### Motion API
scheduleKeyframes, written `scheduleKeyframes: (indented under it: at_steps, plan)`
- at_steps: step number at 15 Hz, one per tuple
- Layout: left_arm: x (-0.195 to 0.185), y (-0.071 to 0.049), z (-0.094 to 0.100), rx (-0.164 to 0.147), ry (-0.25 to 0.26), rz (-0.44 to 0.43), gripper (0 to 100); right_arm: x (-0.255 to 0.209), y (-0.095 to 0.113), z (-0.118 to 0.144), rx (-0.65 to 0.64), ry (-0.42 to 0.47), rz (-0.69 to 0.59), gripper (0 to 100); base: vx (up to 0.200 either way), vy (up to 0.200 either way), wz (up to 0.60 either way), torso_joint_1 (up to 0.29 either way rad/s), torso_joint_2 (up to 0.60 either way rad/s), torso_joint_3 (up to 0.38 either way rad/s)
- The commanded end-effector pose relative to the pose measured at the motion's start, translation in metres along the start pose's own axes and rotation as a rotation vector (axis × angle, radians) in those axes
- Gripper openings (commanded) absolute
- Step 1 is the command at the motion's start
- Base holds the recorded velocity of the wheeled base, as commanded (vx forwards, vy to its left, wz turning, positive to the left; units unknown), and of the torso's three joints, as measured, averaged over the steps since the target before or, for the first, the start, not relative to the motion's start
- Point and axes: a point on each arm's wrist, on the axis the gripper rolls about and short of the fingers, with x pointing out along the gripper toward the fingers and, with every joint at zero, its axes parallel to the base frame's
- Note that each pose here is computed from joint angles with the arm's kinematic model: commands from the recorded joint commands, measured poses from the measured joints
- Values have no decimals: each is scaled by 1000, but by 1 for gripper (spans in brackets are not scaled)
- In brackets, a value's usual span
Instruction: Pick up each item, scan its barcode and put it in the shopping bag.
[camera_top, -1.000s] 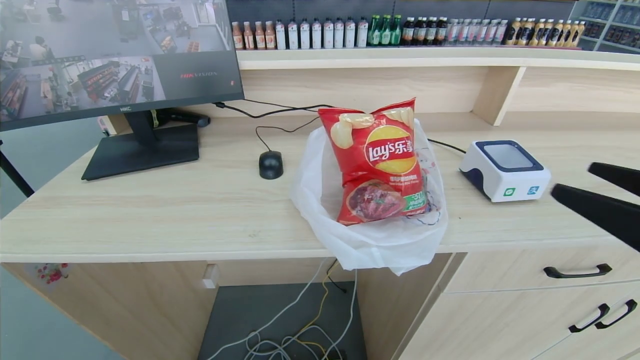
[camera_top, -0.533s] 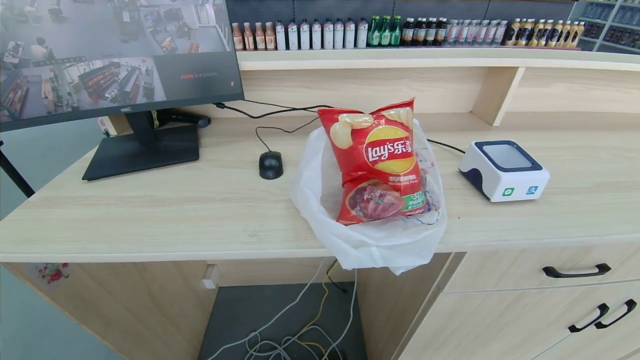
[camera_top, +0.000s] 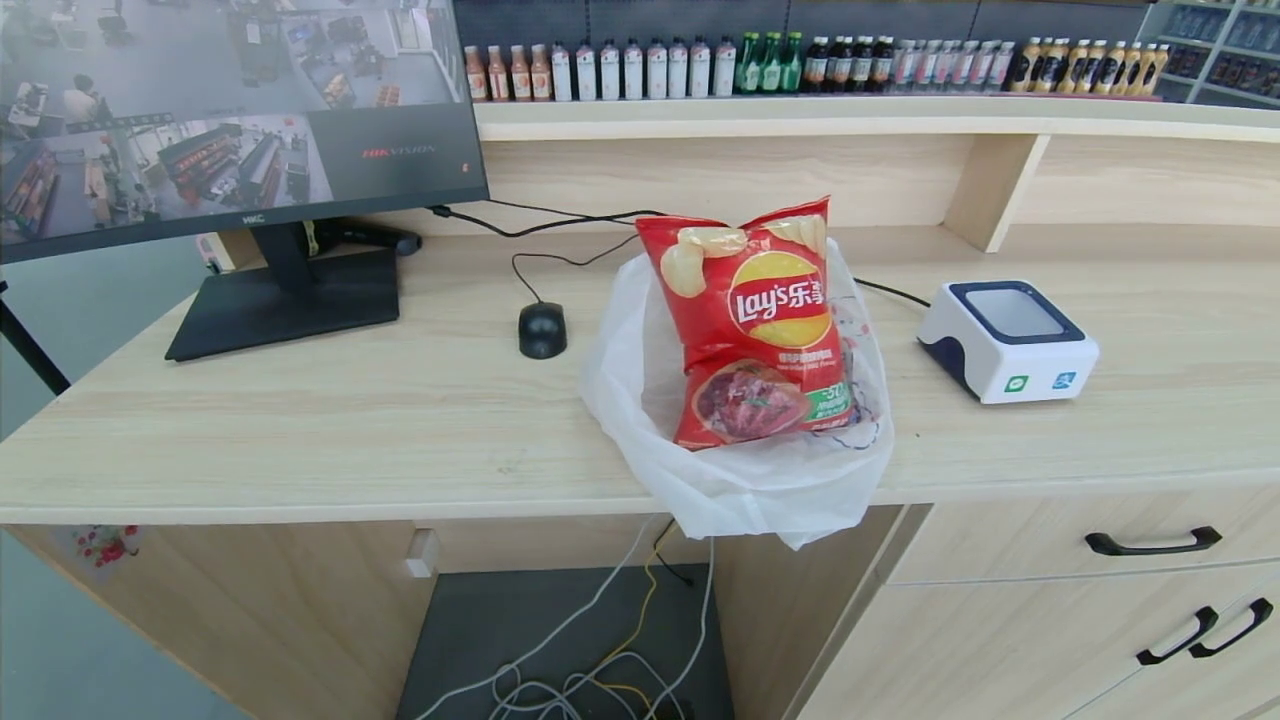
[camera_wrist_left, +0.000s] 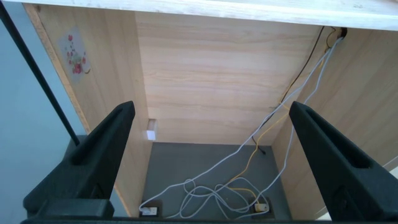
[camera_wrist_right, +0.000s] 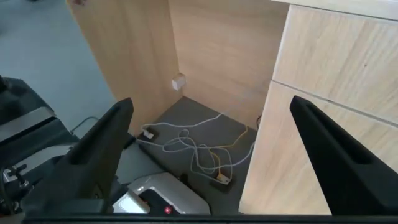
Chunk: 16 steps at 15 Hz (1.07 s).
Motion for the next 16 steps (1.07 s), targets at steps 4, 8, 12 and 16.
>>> scheduleKeyframes:
  at_steps: [4,8,12,16]
  plan:
    - [0,0,0,0,0,-2,100,8,2,2,2,87,-145,100,0,0,0,0,0,0]
    - [0,0,0,0,0,0,100,10,4,2,-25,110,-317,100,0,0,0,0,0,0]
    - [0,0,0,0,0,-2,100,8,6,2,-96,102,-381,100,0,0,0,0,0,0]
    - [0,0,0,0,0,0,100,8,9,1,-91,87,-546,100,0,0,0,0,0,0]
